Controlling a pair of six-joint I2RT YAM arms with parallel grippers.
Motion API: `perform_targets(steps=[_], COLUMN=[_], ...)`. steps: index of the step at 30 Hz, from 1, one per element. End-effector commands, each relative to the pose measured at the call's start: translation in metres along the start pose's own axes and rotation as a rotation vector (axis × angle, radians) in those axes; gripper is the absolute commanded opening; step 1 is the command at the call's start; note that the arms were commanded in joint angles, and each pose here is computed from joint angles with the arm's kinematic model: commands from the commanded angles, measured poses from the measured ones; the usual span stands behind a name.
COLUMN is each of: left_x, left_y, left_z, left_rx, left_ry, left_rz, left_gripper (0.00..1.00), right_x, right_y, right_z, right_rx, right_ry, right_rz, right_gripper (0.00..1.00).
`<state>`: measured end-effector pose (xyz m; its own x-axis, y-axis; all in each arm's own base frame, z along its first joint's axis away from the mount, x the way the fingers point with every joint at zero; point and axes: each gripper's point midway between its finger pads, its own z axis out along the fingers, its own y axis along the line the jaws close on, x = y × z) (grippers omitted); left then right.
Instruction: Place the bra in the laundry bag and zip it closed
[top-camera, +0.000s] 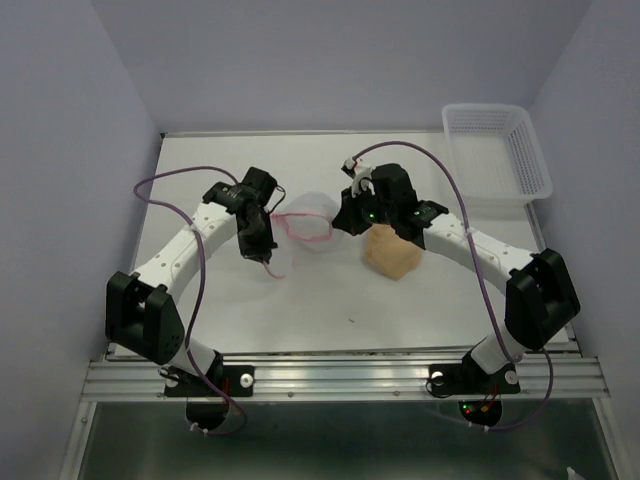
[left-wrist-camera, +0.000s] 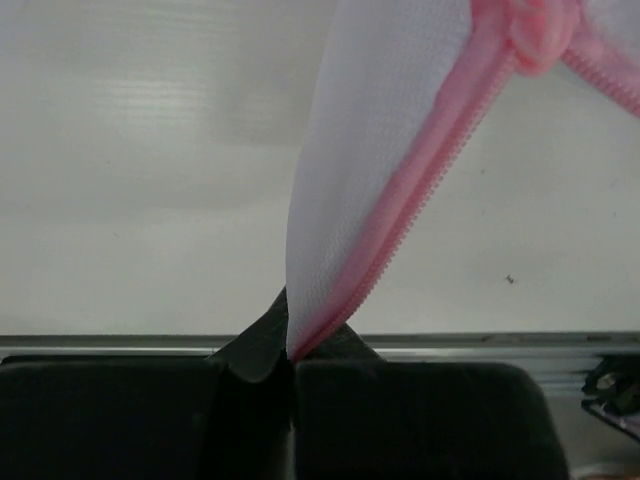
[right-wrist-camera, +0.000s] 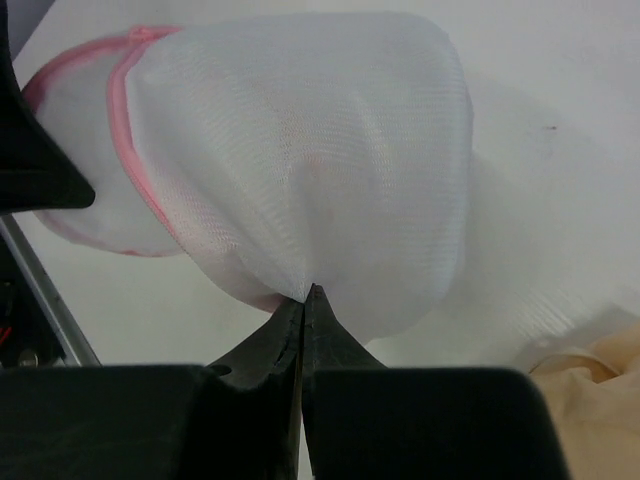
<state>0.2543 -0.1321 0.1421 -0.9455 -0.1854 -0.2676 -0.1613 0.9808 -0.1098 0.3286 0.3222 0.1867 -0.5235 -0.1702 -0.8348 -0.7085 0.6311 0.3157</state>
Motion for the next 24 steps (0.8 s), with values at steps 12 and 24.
perform_targets(steps=[12, 24], left_x=[0.094, 0.073], left_y=[-0.062, -0.078], left_z=[-0.040, -0.037], left_rx=[0.393, 0.386], left_ry=[0.315, 0.318], left_rz=[0.293, 0.215], left_gripper=[0.00, 0.00], right_x=[-0.013, -0.041], right_y=[-0.058, -0.086], right_z=[0.012, -0.010], right_rx=[-0.018, 0.224], right_ry=[0.236, 0.170], right_rz=[-0.104, -0.114], right_gripper=[0.09, 0.61])
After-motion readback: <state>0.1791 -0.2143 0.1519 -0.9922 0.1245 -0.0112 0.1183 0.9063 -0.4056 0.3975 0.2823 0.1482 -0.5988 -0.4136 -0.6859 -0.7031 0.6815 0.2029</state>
